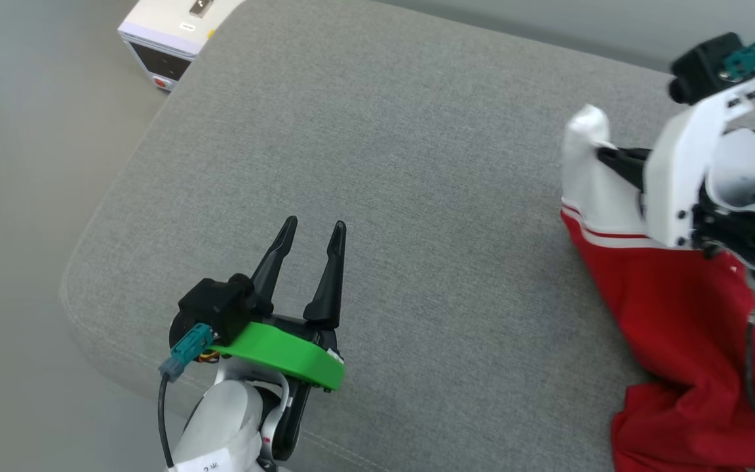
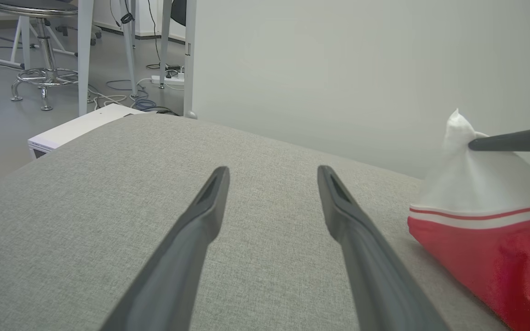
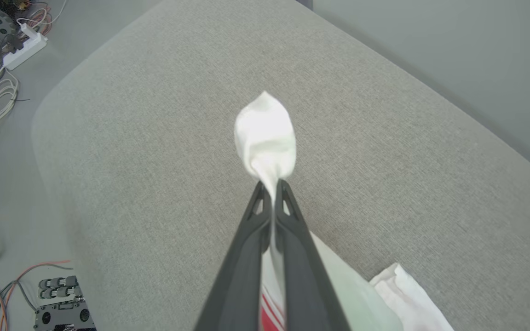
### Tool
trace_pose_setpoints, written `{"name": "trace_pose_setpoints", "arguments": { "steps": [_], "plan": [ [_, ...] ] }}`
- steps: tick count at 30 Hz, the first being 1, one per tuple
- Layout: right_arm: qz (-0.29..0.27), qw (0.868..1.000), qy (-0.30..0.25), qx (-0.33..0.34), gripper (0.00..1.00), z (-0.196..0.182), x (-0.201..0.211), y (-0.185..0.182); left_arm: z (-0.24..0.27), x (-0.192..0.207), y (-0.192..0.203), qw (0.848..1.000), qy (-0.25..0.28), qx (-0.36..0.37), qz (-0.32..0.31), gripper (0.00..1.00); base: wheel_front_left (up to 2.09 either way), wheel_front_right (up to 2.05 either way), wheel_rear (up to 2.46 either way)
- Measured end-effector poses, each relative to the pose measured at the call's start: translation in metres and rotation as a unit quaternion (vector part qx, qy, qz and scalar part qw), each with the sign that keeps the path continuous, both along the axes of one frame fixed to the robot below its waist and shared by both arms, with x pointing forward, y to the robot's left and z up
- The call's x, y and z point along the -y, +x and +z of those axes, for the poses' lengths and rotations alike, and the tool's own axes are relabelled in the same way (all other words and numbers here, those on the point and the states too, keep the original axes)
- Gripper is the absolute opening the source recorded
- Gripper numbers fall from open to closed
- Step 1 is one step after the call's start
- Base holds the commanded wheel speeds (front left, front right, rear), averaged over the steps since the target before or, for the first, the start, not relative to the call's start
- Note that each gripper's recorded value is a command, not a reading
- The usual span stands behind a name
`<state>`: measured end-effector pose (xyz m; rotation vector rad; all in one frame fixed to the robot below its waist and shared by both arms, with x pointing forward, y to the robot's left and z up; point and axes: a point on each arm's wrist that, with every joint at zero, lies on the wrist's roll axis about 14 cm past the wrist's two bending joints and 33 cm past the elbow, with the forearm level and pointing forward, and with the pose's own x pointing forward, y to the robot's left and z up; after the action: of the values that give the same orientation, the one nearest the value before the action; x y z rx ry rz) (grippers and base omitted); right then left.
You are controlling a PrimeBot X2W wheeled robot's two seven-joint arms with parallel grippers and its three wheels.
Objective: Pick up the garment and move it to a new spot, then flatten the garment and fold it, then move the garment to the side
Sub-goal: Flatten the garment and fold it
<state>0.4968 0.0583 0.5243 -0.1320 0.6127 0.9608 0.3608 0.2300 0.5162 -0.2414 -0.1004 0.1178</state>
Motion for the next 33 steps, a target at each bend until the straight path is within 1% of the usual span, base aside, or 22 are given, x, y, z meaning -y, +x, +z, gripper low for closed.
{"name": "trace_pose_setpoints", "arguments": {
  "steps": [4, 6, 7, 10, 11, 12, 13, 14, 17, 20, 21, 27, 33],
  "plan": [
    [0.05, 0.997, 0.055, 0.031, 0.0, 0.032, -0.048, -0.022, 0.008, -0.007, -0.007, 1.0, 0.002, 0.011, 0.011, 1.0, 0.0, 0.0, 0.0],
    [0.069, 0.994, 0.078, 0.036, 0.0, 0.04, -0.07, -0.031, 0.009, -0.011, -0.01, 1.0, 0.004, 0.012, 0.018, 1.0, 0.0, 0.0, 0.0],
    [0.076, 0.993, 0.081, 0.04, 0.0, 0.041, -0.079, -0.034, 0.009, -0.012, -0.012, 1.0, 0.004, 0.011, 0.021, 1.0, 0.0, 0.0, 0.0],
    [0.086, 0.993, 0.074, 0.04, 0.0, 0.026, -0.101, -0.039, 0.007, -0.018, -0.018, 0.999, 0.003, 0.007, 0.032, 1.0, 0.0, 0.0, 0.0],
    [0.087, 0.993, 0.071, 0.036, 0.0, 0.017, -0.106, -0.041, 0.006, -0.019, -0.02, 0.999, 0.003, 0.006, 0.034, 1.0, 0.0, 0.0, 0.0],
    [0.091, 0.994, 0.055, 0.039, 0.0, 0.001, -0.112, -0.042, 0.004, -0.019, -0.023, 0.999, 0.002, 0.001, 0.037, 1.0, 0.0, 0.0, 0.0],
    [0.095, 0.993, 0.047, 0.043, 0.16, -0.007, -0.115, -0.044, 0.002, -0.02, -0.024, 0.999, 0.0, -0.001, 0.038, 1.0, 0.0, 0.0, 0.0],
    [0.099, 0.993, 0.045, 0.041, 1.0, -0.015, -0.119, -0.046, 0.001, -0.02, -0.026, 0.999, -0.001, -0.004, 0.04, 1.0, 0.0, 0.0, 0.0],
    [0.112, 0.992, 0.052, 0.023, 1.0, -0.025, -0.129, -0.058, 0.0, -0.022, -0.028, 0.999, -0.003, -0.005, 0.044, 1.0, 0.0, 0.0, 0.0],
    [0.125, 0.989, 0.074, 0.015, 1.0, -0.024, -0.132, -0.071, -0.001, -0.021, -0.028, 0.999, -0.006, -0.005, 0.042, 1.0, 0.0, 0.0, 0.0],
    [0.122, 0.989, 0.08, 0.02, 1.0, -0.02, -0.13, -0.069, 0.0, -0.021, -0.028, 0.999, -0.006, -0.004, 0.041, 1.0, 0.0, 0.0, 0.0],
    [0.079, 0.986, 0.121, 0.089, 1.0, 0.017, -0.105, -0.037, 0.005, -0.017, -0.024, 0.999, 0.0, 0.007, 0.032, 1.0, 0.0, 0.0, 0.0],
    [0.009, 0.973, 0.138, 0.186, 1.0, 0.052, -0.048, 0.001, 0.009, -0.007, -0.017, 1.0, 0.003, 0.016, 0.012, 1.0, 0.0, 0.0, 0.0]
  ]
}}
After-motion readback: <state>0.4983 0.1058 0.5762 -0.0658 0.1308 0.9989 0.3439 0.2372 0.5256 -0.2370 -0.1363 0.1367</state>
